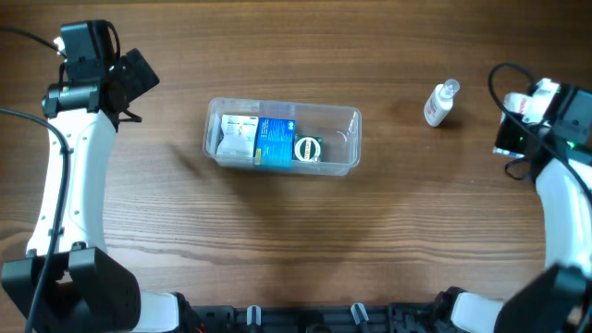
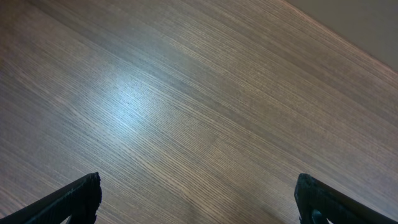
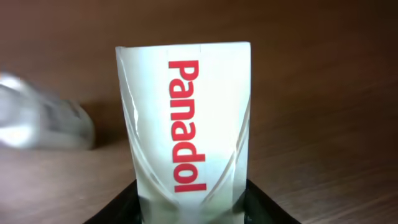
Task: Pack container
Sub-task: 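Lift the Panadol box and carry it over the container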
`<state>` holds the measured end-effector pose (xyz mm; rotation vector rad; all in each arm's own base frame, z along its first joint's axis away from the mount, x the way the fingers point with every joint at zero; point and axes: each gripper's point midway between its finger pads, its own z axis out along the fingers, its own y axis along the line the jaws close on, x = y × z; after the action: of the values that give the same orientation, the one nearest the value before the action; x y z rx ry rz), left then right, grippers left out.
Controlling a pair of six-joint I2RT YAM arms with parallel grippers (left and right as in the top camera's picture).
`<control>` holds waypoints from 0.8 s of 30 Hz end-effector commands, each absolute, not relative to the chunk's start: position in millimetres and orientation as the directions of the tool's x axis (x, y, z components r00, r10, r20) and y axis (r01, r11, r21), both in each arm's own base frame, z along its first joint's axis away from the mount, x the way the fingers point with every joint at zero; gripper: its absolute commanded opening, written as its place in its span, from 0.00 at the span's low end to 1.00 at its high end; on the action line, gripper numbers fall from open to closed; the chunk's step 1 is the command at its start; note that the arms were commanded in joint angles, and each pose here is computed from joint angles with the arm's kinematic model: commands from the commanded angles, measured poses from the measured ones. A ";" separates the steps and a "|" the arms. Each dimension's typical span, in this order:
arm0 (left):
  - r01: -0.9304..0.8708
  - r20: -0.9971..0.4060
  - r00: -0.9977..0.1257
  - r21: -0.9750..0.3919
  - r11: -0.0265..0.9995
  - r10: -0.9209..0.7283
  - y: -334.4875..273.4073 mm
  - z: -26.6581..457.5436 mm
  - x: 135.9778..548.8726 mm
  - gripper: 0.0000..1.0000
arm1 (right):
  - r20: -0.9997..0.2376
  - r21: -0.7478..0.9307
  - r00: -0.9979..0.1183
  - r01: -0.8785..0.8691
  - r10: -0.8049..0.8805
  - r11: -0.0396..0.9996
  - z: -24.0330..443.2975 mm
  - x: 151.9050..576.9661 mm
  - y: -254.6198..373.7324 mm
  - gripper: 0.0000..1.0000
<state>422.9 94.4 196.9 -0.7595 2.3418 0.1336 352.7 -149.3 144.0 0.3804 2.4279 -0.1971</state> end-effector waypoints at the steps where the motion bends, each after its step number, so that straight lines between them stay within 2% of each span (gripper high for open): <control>1: -0.556 -0.640 -0.598 -0.103 0.825 -0.483 97.0 204.6 423.0 1.00 | -0.740 0.014 -0.641 0.286 0.202 0.958 200.8 353.5 -123.6 0.44; 6: -0.556 -0.640 -0.598 -0.103 0.825 -0.483 97.0 204.6 423.0 1.00 | -0.820 0.057 -0.559 0.133 0.123 0.989 247.8 352.4 -58.4 0.45; 13: -0.556 -0.640 -0.598 -0.103 0.825 -0.483 97.0 204.6 423.0 1.00 | -0.878 0.054 -0.474 -0.231 -0.064 0.971 275.4 355.4 67.7 0.45; 18: -0.556 -0.640 -0.598 -0.103 0.825 -0.483 97.0 204.6 423.0 1.00 | -0.880 0.020 -0.435 -0.436 -0.191 0.900 259.1 360.0 160.5 0.45; 22: -0.556 -0.640 -0.598 -0.103 0.825 -0.483 97.0 204.6 423.0 1.00 | -0.848 -0.113 -0.337 -0.640 -0.410 0.760 221.4 354.4 236.0 0.45; 24: -0.556 -0.640 -0.598 -0.103 0.825 -0.483 97.0 204.6 423.0 1.00 | -0.807 -0.189 -0.297 -0.689 -0.510 0.700 197.0 351.9 256.4 0.45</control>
<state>422.9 94.3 196.9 -0.7589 2.3421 0.1333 353.9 225.7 220.1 -0.7089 2.0135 0.3327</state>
